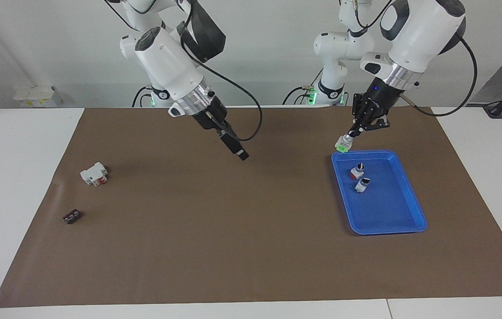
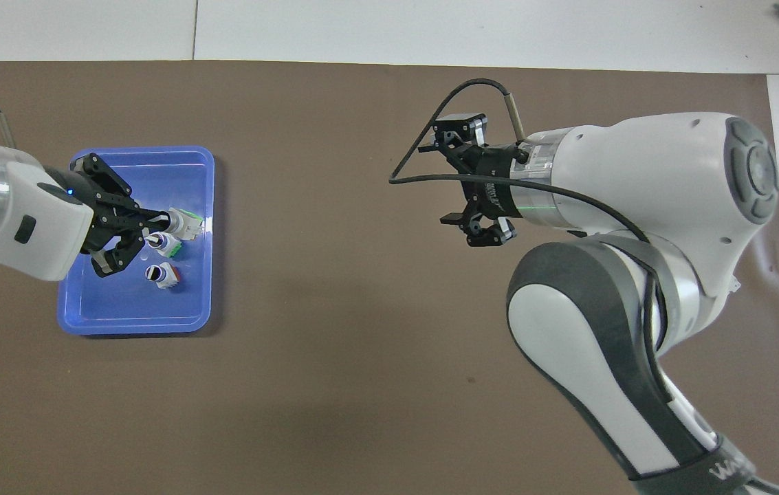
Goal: Turn and place switch with both arms
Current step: 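Withdraw the right gripper while the left gripper lowers the switch into the tray, then set the switch down beside the other switches with the left gripper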
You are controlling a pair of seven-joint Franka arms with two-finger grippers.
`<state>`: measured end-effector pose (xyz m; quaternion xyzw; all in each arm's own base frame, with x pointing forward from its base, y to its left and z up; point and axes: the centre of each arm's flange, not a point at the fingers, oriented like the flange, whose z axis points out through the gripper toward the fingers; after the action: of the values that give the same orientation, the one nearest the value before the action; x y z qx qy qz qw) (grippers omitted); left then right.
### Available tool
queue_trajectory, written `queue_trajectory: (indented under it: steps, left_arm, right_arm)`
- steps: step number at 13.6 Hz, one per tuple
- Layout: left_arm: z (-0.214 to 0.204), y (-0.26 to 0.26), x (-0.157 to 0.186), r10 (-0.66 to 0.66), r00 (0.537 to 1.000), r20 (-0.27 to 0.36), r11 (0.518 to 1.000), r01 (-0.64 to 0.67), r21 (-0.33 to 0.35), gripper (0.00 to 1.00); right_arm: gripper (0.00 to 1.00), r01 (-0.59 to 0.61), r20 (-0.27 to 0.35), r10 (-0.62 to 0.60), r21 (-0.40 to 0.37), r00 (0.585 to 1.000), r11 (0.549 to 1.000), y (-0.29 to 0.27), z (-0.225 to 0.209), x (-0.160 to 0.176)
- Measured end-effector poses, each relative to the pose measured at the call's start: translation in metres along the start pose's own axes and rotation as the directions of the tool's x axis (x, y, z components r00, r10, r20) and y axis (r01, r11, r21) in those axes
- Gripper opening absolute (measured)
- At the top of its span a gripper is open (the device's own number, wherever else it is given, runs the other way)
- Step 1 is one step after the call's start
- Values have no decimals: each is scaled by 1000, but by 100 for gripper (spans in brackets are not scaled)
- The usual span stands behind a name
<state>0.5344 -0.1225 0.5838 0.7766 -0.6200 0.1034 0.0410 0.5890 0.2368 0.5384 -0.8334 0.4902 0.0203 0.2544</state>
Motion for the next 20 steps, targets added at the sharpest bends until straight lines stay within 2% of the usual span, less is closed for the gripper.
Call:
queue_trajectory:
  steps: [2, 4, 7, 9, 10, 11, 14, 16, 20]
  left_arm:
    - [10, -5, -17, -6, 999, 49, 999, 5, 39, 10]
    - [17, -14, -45, -39, 997, 65, 998, 35, 60, 10]
    - [29, -28, -87, -82, 994, 69, 993, 76, 94, 10]
    - [45, -35, -111, -80, 994, 76, 992, 72, 101, 10]
    - [55, -38, -119, -89, 993, 80, 992, 81, 96, 10]
    - [66, -42, -127, -93, 992, 90, 992, 85, 90, 10]
    - [99, -56, -142, -51, 983, 178, 995, 36, 88, 10]
    - [116, -60, -149, -42, 978, 203, 997, 27, 75, 10]
    - [146, -49, -170, -59, 975, 214, 997, 48, 57, 10]
  right_arm:
    - [100, 233, -69, -242, -112, 968, 966, 15, -13, 45]
    - [100, 419, -85, -448, -240, 890, 876, 34, -39, 93]
    - [100, 587, -39, -648, -384, 761, 712, 68, -97, 152]
    - [100, 643, -6, -718, -439, 696, 627, 85, -136, 168]
    - [100, 656, 12, -734, -460, 679, 599, 89, -153, 168]
    - [100, 658, 28, -736, -473, 676, 586, 90, -169, 164]
    - [100, 643, 56, -721, -504, 690, 577, 85, -212, 149]
    - [100, 636, 75, -709, -514, 701, 575, 87, -216, 149]
    - [100, 635, 117, -691, -524, 714, 568, 95, -200, 153]
